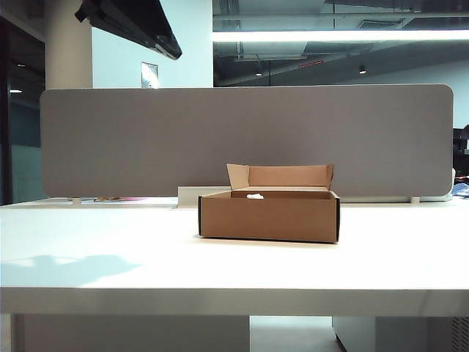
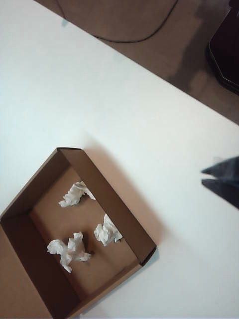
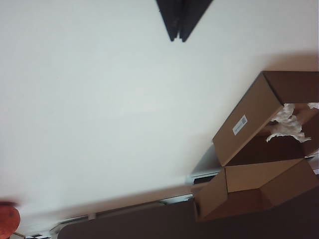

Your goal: Pick up all the paper balls on the table and put them in the paper box.

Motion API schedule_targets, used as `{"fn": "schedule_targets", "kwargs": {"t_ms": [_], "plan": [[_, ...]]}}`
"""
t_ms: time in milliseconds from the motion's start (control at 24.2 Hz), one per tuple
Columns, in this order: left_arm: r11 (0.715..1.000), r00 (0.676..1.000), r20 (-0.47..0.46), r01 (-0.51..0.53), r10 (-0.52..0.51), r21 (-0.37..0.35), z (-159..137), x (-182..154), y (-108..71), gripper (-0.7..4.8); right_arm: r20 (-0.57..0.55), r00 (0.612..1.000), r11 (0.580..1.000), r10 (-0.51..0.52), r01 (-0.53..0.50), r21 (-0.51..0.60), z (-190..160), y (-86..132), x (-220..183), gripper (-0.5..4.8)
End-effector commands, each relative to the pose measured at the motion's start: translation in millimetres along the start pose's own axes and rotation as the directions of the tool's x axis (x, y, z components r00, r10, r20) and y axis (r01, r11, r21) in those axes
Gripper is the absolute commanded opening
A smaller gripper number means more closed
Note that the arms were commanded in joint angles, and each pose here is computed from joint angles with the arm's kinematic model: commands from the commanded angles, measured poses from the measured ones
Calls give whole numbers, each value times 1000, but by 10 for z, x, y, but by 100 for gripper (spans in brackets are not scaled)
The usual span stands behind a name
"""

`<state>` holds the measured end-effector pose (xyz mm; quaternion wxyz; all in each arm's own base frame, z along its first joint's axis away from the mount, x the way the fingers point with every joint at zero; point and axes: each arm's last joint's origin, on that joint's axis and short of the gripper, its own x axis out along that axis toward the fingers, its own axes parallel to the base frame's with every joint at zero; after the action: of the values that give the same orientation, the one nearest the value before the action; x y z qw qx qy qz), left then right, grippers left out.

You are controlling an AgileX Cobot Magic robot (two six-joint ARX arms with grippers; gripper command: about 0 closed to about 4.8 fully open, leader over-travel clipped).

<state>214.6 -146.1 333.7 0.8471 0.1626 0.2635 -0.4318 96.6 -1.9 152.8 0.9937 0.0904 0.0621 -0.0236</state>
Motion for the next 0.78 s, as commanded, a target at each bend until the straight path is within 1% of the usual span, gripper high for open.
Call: {"fn": "schedule_targets", "kwargs": {"t_ms": [41,165,248,330,371,413,578,619,702,743,784], "plan": [[1000,1000,9,4,-4,0,7,-13,-6,-6,7,1000,1000,-1,1,-3,-3,-2,2,-4],[1000,1000,5,3,-3,-1,0,-36,-12,-6,7,1000,1000,-1,1,-4,-3,-2,2,-4],[1000,1000,2,4,-4,-3,-5,-58,-20,-6,15,1000,999,-12,13,-41,2,-5,3,-4],[1000,1000,2,4,-4,-4,-14,-81,-29,-6,19,999,995,-30,32,-96,3,-11,3,-4],[1000,1000,13,1,-1,-9,-42,-100,-44,-6,11,999,987,-31,32,-158,-4,-11,3,-4],[1000,1000,17,1,0,-17,-64,-101,-51,-6,9,1000,982,-27,28,-188,-5,-10,3,-4],[1000,1000,10,2,-2,-28,-134,-93,-68,-6,16,1000,981,-26,29,-192,1,-10,3,-4],[999,1000,6,4,-3,-48,-156,-93,-74,-6,22,999,981,-25,29,-192,7,-8,3,-4],[999,1000,7,3,-3,-50,-203,-88,-87,-6,20,999,982,-25,29,-186,5,-8,3,-4],[999,1000,21,-6,7,-46,-256,-90,-99,-6,18,999,982,-26,29,-186,3,-9,3,-4],[997,998,25,-59,60,-43,-333,-97,-107,-6,17,1000,982,-27,29,-186,2,-10,3,-4]]}}
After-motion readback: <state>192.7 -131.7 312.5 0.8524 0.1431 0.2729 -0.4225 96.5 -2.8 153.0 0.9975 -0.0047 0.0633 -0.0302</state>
